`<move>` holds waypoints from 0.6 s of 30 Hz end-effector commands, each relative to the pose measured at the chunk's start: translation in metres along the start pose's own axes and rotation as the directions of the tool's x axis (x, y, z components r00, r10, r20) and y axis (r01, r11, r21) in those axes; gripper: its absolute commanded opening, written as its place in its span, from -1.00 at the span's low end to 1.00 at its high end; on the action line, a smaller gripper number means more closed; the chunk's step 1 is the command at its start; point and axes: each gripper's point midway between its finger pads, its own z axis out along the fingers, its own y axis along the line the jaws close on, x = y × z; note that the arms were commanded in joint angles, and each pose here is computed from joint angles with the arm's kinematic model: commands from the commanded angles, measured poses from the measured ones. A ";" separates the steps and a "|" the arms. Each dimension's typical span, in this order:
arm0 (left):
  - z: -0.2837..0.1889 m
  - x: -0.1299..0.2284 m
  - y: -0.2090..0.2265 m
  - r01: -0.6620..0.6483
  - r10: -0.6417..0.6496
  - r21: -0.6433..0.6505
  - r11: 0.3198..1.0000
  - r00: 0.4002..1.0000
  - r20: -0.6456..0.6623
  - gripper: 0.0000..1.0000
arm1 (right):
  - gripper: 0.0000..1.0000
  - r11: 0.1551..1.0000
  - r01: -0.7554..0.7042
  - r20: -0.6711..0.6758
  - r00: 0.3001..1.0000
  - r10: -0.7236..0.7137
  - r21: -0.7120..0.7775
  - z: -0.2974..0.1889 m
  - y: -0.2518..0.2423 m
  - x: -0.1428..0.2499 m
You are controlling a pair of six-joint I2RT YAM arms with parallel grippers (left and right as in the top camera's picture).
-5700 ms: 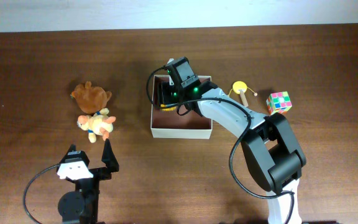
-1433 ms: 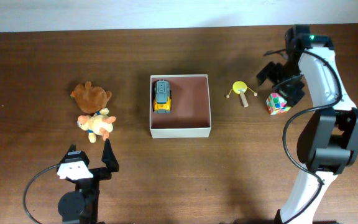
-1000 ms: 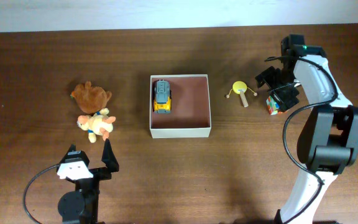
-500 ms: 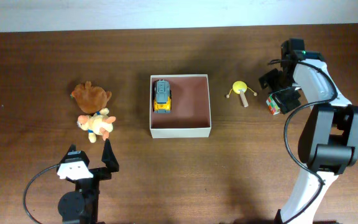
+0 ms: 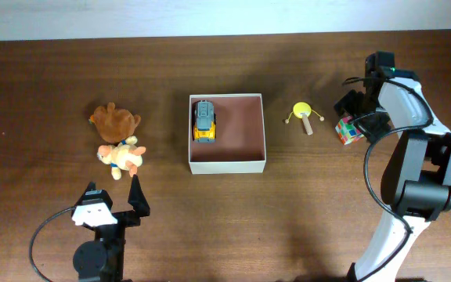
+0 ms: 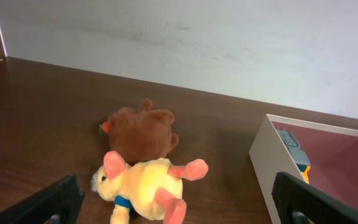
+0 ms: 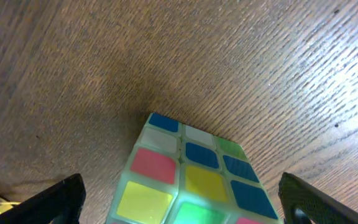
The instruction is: Pack container
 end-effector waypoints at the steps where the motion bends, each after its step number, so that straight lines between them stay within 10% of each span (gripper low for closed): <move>1: 0.000 0.002 0.000 -0.020 0.020 0.003 1.000 1.000 0.001 0.98 | 0.86 1.000 0.007 0.000 1.000 -0.007 0.026 0.006 -0.007 0.002; 18: 0.000 0.002 0.000 -0.020 0.020 0.004 1.000 1.000 0.001 0.98 | 0.27 0.990 0.143 0.007 0.990 -0.143 -0.007 0.024 -0.005 0.006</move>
